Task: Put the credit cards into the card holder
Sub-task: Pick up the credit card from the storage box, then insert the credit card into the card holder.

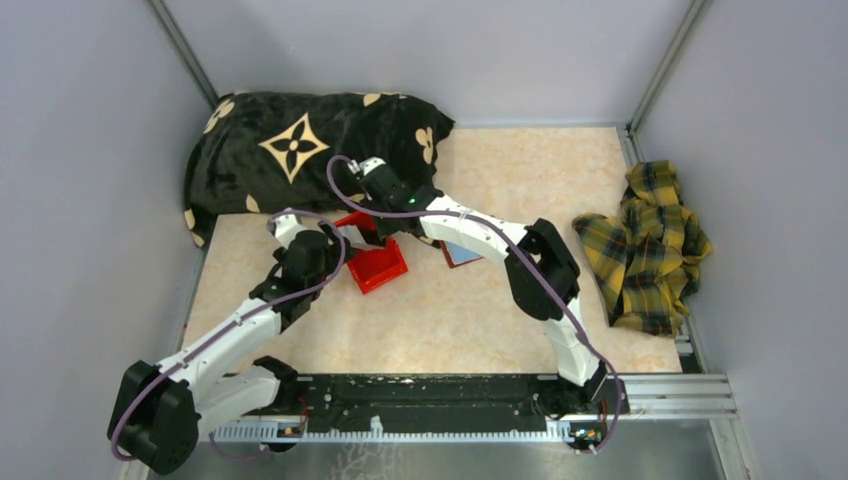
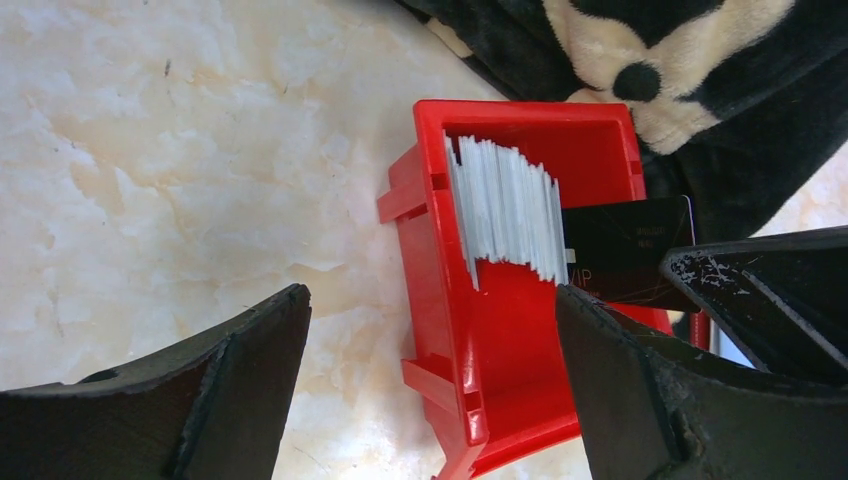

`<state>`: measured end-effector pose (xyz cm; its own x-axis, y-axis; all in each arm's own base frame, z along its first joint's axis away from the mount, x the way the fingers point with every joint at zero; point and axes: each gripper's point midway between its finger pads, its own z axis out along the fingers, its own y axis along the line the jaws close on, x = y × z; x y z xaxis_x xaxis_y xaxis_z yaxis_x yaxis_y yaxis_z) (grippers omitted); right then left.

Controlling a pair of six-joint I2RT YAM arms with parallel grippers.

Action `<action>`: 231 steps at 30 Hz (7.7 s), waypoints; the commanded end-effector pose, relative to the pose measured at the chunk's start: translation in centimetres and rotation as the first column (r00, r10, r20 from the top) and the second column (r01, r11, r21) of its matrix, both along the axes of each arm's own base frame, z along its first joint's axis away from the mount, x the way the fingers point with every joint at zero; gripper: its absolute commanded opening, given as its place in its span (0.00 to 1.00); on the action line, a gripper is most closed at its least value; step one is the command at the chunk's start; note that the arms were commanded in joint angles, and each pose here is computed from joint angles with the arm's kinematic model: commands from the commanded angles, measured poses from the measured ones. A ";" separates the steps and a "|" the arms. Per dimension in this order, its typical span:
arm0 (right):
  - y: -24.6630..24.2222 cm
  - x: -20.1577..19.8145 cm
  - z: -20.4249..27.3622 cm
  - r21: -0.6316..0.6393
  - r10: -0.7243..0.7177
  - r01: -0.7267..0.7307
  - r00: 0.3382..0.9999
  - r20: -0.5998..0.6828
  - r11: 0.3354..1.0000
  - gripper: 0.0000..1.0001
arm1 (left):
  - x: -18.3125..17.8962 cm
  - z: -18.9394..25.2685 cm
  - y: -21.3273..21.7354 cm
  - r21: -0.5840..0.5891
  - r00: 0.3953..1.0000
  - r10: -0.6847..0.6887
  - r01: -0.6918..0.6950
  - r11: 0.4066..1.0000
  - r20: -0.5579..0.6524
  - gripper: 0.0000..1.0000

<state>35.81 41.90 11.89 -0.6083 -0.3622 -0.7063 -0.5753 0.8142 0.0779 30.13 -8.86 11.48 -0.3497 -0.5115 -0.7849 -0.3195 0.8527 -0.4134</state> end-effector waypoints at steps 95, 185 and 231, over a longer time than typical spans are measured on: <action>-10.5 -18.3 12.6 -0.316 0.330 -0.106 0.436 0.837 0.943 0.02 | -8.4 12.4 -20.9 -0.896 0.722 -0.667 0.402 0.189 0.184 0.00; -26.2 6.4 -3.3 0.302 -0.589 0.556 0.807 0.025 0.774 0.27 | 6.7 -6.5 -31.0 -0.574 0.896 -0.436 0.400 0.715 0.081 0.00; -27.6 5.6 -8.5 0.192 -0.616 0.618 0.784 -0.074 0.763 0.22 | 5.8 -8.1 -32.6 -0.694 0.942 -0.334 0.262 0.671 0.034 0.00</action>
